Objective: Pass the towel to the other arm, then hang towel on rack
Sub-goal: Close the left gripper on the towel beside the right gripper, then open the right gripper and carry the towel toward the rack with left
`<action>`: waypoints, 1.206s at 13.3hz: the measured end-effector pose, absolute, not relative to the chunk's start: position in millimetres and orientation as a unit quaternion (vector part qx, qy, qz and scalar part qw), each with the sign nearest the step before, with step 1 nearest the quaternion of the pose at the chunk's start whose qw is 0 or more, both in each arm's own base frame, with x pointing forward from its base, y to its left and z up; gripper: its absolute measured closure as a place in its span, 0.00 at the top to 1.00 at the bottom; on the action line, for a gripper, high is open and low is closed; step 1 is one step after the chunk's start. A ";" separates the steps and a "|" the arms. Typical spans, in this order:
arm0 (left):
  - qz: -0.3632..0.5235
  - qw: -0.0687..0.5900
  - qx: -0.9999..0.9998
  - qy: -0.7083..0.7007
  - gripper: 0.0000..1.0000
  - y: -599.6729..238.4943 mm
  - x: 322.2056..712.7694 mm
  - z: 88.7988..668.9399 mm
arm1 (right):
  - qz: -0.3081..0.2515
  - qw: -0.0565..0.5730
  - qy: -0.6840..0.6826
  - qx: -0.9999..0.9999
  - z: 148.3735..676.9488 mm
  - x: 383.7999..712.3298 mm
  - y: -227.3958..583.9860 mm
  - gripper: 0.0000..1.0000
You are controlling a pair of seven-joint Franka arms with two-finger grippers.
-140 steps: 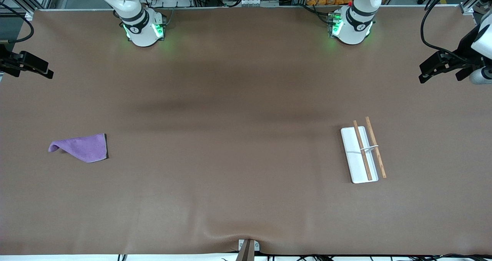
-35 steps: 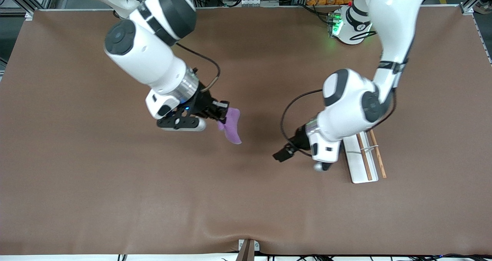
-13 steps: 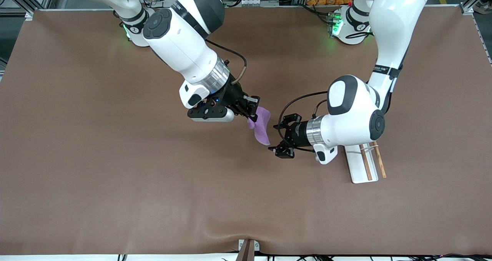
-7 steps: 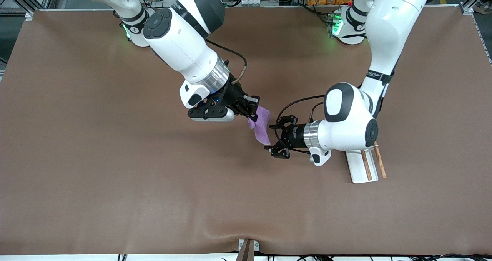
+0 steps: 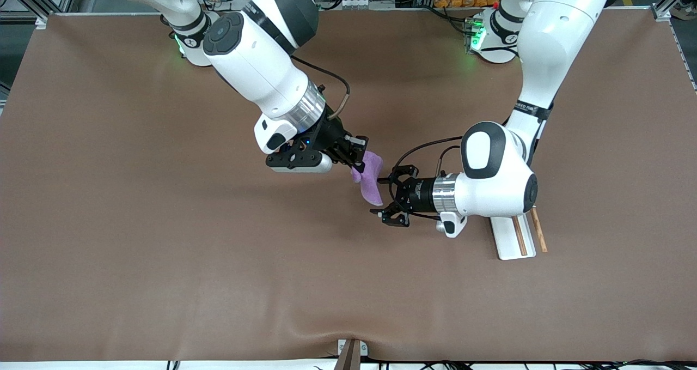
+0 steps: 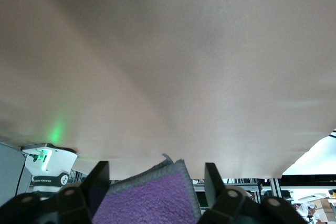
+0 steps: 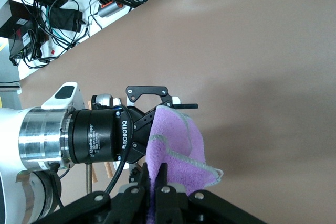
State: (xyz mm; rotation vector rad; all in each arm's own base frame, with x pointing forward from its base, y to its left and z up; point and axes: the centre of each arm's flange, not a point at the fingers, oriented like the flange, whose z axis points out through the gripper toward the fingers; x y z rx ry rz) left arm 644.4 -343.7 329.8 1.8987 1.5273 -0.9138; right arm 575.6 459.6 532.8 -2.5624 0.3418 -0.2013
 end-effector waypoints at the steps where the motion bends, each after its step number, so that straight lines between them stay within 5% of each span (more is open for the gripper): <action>1: -0.340 0.268 0.702 0.566 0.79 -344.1 644.3 330.2 | -0.075 0.271 0.127 -0.951 532.8 575.6 459.5 0.05; 8: -0.331 0.284 0.716 0.546 0.02 -346.7 646.6 340.7 | -0.075 0.270 0.128 -0.951 532.7 576.5 458.5 0.05; 12: -0.310 0.307 0.734 0.521 0.02 -336.5 653.6 357.0 | -0.076 0.270 0.128 -0.951 532.7 576.6 458.4 0.05; 16: -0.271 0.322 0.763 0.490 0.02 -287.9 669.8 389.7 | -0.077 0.269 0.131 -0.951 532.1 579.4 455.0 0.46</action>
